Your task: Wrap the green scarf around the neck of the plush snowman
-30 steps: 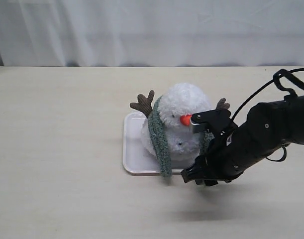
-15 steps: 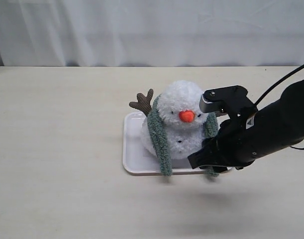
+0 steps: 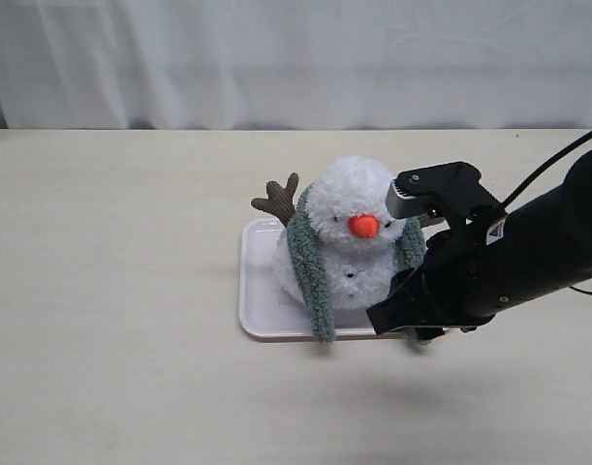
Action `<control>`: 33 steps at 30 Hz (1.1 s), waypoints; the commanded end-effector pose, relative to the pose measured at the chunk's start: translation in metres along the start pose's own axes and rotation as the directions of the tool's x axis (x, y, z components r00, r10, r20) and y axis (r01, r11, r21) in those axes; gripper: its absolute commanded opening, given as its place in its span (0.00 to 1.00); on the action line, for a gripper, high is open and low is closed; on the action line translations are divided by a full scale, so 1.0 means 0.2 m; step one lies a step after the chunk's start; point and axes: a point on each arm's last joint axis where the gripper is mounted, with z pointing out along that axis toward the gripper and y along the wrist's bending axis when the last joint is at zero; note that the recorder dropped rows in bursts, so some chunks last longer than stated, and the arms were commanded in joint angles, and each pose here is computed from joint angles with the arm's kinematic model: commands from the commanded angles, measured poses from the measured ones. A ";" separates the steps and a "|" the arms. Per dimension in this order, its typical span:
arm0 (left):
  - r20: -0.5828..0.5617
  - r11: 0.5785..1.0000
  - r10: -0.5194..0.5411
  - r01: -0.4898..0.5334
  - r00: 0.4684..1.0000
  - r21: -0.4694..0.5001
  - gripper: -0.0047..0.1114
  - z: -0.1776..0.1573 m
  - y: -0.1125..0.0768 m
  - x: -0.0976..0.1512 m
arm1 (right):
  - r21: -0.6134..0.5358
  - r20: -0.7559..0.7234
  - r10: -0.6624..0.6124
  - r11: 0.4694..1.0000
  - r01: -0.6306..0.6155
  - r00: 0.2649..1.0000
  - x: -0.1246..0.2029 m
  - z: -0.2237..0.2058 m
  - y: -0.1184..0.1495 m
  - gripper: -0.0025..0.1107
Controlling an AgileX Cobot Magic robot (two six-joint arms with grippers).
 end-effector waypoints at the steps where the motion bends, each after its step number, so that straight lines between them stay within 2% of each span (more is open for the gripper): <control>1: 0.009 1.000 -0.002 0.002 1.000 -0.004 0.04 0.00 0.00 0.00 | 0.041 0.062 -0.010 0.999 0.007 0.998 -0.02 -0.01 -0.02 0.41; 8: 0.009 1.000 -0.002 0.002 1.000 -0.004 0.04 0.00 0.00 0.00 | 0.101 0.131 -0.007 0.995 -0.006 0.991 -0.05 -0.01 -0.04 0.41; 17: 0.009 1.000 -0.002 0.002 1.000 -0.004 0.04 0.00 0.00 0.00 | 0.211 0.147 0.017 0.976 -0.048 0.989 -0.06 -0.01 -0.10 0.41; 33: 0.009 1.000 -0.002 0.002 1.000 -0.004 0.04 0.00 0.00 0.00 | 0.207 0.115 0.013 0.978 -0.036 0.993 -0.07 0.19 -0.13 0.41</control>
